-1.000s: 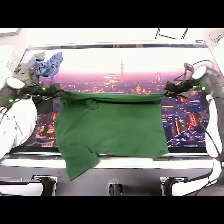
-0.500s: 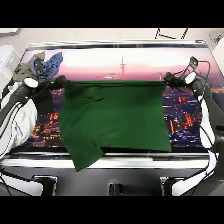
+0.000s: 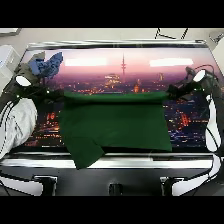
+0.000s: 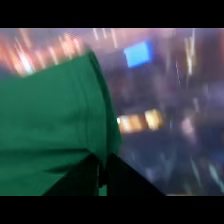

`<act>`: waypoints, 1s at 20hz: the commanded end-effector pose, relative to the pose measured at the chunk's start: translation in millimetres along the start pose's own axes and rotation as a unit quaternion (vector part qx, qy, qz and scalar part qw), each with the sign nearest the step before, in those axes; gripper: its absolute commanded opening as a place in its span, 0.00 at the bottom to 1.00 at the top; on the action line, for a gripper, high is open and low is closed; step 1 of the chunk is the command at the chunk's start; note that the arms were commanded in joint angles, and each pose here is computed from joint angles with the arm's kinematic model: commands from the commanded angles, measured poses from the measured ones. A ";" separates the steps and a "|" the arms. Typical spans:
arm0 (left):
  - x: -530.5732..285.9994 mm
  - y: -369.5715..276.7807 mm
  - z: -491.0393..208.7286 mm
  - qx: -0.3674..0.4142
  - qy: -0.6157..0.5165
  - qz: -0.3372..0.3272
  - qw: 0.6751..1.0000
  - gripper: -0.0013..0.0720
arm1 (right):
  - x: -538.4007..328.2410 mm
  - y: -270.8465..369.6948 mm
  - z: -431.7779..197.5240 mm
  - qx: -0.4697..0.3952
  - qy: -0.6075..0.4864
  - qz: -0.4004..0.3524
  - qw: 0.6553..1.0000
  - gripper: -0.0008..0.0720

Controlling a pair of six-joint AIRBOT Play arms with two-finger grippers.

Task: Fold the clothes and pants, and hang the long-sleeved shirts on hangers.

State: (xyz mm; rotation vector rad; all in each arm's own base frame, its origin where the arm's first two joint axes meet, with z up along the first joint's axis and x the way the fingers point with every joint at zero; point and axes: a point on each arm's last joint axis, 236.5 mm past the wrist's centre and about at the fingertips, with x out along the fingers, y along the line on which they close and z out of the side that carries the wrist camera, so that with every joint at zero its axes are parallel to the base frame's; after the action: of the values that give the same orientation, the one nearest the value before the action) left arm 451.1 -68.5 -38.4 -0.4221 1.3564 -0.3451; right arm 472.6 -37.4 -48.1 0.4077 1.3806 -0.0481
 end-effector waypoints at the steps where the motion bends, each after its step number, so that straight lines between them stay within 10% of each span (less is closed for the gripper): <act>1: 9.8 12.3 -52.6 -0.017 0.095 0.024 0.995 0.05 | 7.8 -15.8 -50.3 -0.012 0.102 -0.021 0.994 0.06; 13: 29.7 14.4 -54.5 -0.025 0.083 0.030 0.996 0.08 | 13.2 -19.2 -89.2 -0.015 0.188 -0.018 0.982 0.10; 15: 16.0 12.1 -56.0 -0.028 0.097 0.021 0.995 0.80 | 5.2 -18.0 -85.5 -0.017 0.182 -0.017 0.983 0.51; 20: -67.4 47.3 -73.1 -0.050 0.127 0.048 0.990 0.81 | -65.7 -62.0 -84.7 0.039 0.171 -0.011 0.984 0.72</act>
State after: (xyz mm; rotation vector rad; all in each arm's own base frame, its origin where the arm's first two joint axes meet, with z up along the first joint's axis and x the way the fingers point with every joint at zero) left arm 393.8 -32.4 -38.2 -0.4000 1.5759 -0.2882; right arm 384.4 -55.6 -37.4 0.4137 1.7090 -0.0068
